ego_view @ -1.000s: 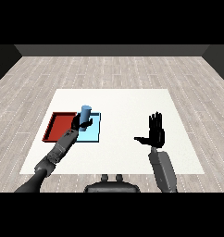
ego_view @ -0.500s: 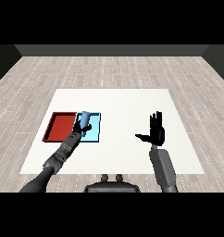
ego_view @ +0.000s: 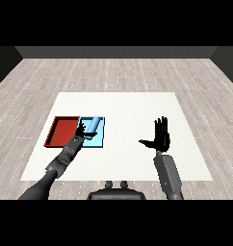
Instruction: Pick the blue can and put it in the blue box
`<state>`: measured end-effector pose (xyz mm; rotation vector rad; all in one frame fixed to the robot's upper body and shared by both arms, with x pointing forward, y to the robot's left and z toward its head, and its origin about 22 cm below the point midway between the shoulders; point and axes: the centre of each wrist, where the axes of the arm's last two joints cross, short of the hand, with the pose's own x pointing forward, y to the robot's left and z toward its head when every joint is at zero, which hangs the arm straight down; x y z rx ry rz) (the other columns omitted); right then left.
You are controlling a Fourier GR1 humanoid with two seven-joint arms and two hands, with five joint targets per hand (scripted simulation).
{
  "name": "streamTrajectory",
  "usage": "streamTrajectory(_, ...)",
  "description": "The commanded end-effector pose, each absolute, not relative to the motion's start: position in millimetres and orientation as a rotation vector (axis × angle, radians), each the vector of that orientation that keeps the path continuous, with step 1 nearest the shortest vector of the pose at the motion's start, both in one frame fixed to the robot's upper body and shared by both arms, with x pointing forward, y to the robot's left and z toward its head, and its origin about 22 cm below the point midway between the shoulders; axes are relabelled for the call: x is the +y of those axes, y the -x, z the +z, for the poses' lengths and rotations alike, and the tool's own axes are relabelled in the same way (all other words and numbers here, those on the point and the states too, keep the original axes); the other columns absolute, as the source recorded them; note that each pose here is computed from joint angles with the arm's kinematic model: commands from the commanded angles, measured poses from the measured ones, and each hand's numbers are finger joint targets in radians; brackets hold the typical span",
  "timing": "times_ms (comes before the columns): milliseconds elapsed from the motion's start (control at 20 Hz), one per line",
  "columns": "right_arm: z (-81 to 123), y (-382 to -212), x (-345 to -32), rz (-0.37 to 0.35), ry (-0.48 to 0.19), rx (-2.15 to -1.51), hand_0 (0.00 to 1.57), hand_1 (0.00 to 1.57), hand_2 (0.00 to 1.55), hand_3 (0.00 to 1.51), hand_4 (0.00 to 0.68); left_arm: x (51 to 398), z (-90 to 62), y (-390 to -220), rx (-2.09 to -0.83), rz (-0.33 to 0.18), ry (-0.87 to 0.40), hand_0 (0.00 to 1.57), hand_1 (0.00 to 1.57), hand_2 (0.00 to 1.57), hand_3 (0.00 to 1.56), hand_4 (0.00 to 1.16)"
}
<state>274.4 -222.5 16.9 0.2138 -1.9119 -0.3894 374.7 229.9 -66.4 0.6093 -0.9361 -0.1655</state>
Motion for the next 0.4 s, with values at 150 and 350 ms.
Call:
streamTrajectory(150,25,-274.2,-222,-0.383,-0.226,-1.913,0.00,0.00,0.00,0.00,0.000,239,-57.6,-379.7,-1.095,-0.069,-0.642,0.00,0.00,0.00,0.00,0.00)
streamTrajectory(350,29,-286.4,-220,-0.315,-0.238,-1.920,0.00,0.00,0.00,0.00,0.000,218,-47.3,-387.6,-1.316,-0.058,-0.545,0.00,0.00,0.00,0.00,0.00)
